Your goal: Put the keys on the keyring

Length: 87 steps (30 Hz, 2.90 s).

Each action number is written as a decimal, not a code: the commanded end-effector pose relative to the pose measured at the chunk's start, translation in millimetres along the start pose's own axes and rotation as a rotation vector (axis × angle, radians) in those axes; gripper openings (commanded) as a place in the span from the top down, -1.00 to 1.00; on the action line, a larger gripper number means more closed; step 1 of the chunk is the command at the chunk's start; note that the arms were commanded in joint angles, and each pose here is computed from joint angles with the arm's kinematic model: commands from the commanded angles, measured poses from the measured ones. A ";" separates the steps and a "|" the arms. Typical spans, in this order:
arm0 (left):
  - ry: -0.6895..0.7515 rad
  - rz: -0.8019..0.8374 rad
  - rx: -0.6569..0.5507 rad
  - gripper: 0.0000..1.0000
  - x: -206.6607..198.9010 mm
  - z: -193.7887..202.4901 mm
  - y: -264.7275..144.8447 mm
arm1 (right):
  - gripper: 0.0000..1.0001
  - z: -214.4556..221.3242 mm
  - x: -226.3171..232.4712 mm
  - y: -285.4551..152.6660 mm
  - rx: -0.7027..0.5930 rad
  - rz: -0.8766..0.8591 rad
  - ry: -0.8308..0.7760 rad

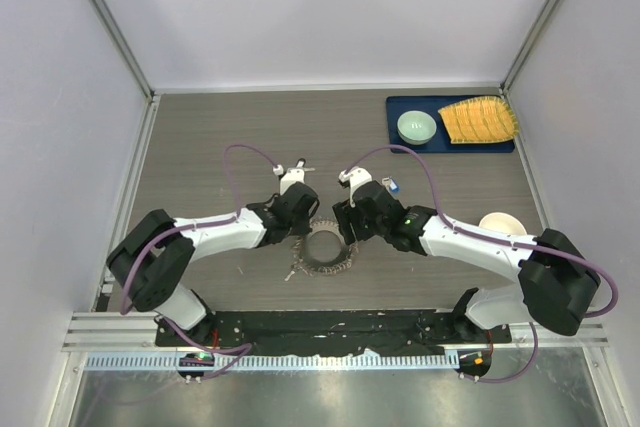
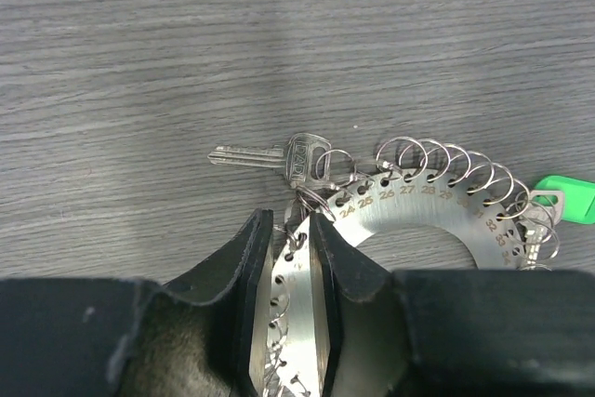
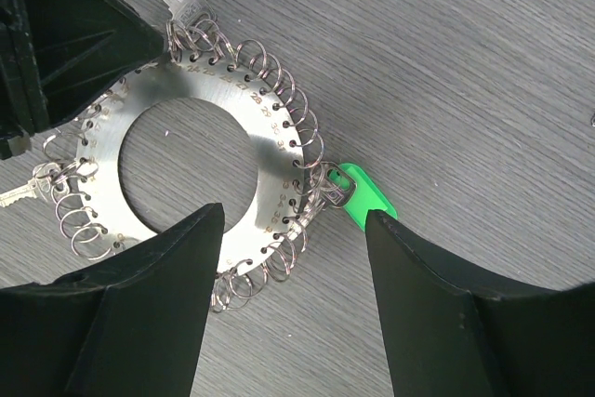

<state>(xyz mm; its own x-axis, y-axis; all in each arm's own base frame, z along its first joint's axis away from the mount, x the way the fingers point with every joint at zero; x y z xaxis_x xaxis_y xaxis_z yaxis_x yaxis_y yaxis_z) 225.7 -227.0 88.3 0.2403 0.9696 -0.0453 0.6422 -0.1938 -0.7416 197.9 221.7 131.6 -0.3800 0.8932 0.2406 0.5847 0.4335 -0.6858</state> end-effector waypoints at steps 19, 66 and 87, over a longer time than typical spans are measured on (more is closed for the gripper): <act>0.107 0.097 -0.153 1.00 0.8 -46.7 -52.1 | -0.38 -26.4 6.4 -21.7 -0.152 -0.068 -0.024; 0.641 0.919 -0.870 1.00 -28.8 -67.2 -196.2 | 0.31 -50.0 56.9 -98.9 -0.438 -0.740 -0.424; 0.606 0.993 -0.938 1.00 -30.4 -62.5 -205.7 | 0.99 -38.6 69.8 -101.0 -0.376 -0.946 -0.478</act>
<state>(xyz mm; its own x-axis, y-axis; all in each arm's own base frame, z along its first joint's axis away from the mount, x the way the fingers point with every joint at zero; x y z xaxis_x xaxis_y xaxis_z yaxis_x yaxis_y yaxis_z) 136.6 -223.3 245.5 0.9641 0.2391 0.1158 0.2477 -0.9666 -0.0659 145.0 239.9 237.3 -0.9613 0.1673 0.2188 0.1383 0.9802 -0.1421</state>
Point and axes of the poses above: each gripper's point midway between its finger pads, its own y axis out along the fingers, its own x axis along the line the jaws close on, z = x × y, the point moved 7 cm from there along -y, back along the fingers, and after that the axes turned 13 degrees about y, right-handed, at the moved point
